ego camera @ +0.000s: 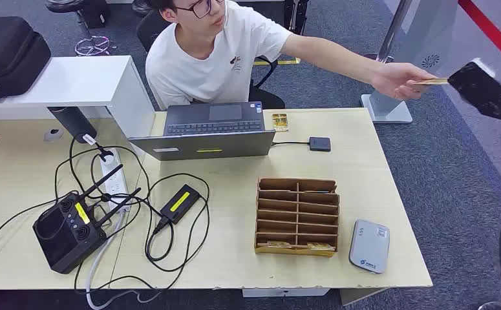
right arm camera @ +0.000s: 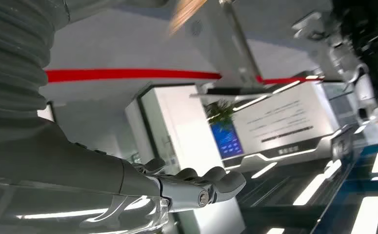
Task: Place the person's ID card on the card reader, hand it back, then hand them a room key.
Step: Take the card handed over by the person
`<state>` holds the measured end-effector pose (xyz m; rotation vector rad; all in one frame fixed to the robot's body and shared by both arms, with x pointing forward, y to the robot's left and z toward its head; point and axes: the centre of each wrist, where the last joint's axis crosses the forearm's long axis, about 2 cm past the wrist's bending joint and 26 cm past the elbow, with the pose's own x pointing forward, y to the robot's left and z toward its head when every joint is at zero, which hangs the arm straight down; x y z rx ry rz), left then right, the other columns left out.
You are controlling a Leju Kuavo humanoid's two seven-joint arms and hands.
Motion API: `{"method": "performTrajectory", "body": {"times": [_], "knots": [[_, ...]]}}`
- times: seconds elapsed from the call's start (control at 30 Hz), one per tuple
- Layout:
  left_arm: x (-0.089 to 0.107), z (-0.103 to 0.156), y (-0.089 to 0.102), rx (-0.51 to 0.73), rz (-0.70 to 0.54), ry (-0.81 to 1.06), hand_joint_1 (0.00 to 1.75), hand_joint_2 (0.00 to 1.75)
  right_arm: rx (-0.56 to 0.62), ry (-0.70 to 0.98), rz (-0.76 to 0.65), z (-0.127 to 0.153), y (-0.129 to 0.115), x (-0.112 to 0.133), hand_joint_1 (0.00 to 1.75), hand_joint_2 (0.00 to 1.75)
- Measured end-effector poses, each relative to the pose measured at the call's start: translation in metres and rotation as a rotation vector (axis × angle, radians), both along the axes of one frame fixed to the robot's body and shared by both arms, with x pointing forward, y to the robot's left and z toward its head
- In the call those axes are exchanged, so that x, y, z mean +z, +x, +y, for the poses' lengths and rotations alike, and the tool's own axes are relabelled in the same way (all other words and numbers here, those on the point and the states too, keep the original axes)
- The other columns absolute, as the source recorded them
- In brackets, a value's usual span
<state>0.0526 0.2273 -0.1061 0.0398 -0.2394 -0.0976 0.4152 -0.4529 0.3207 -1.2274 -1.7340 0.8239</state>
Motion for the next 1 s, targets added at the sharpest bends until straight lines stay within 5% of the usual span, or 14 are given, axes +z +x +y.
{"method": "performTrajectory", "body": {"times": [0.13, 0.17, 0.27, 0.3, 1.0], "knots": [[0.000, 0.000, 0.000, 0.006, 0.005, -0.002, 0.00, 1.75, 0.044, 0.016, 0.018, 0.022, 0.008, -0.011, 0.00, 1.75], [0.000, 0.000, 0.000, 0.008, 0.007, -0.003, 0.00, 1.75, 0.056, 0.020, 0.024, 0.028, 0.009, -0.014, 0.18, 1.75], [0.000, 0.000, -0.001, 0.008, 0.008, -0.003, 0.00, 1.75, 0.082, 0.032, 0.038, 0.041, 0.013, -0.021, 1.49, 1.75], [0.000, 0.000, -0.001, 0.008, 0.009, -0.004, 0.00, 1.75, 0.089, 0.036, 0.041, 0.043, 0.013, -0.022, 1.75, 1.75], [-0.001, 0.003, -0.002, -0.015, -0.037, -0.097, 0.00, 1.75, 0.141, 0.074, 0.079, 0.050, 0.013, -0.041, 1.75, 1.75]]}}
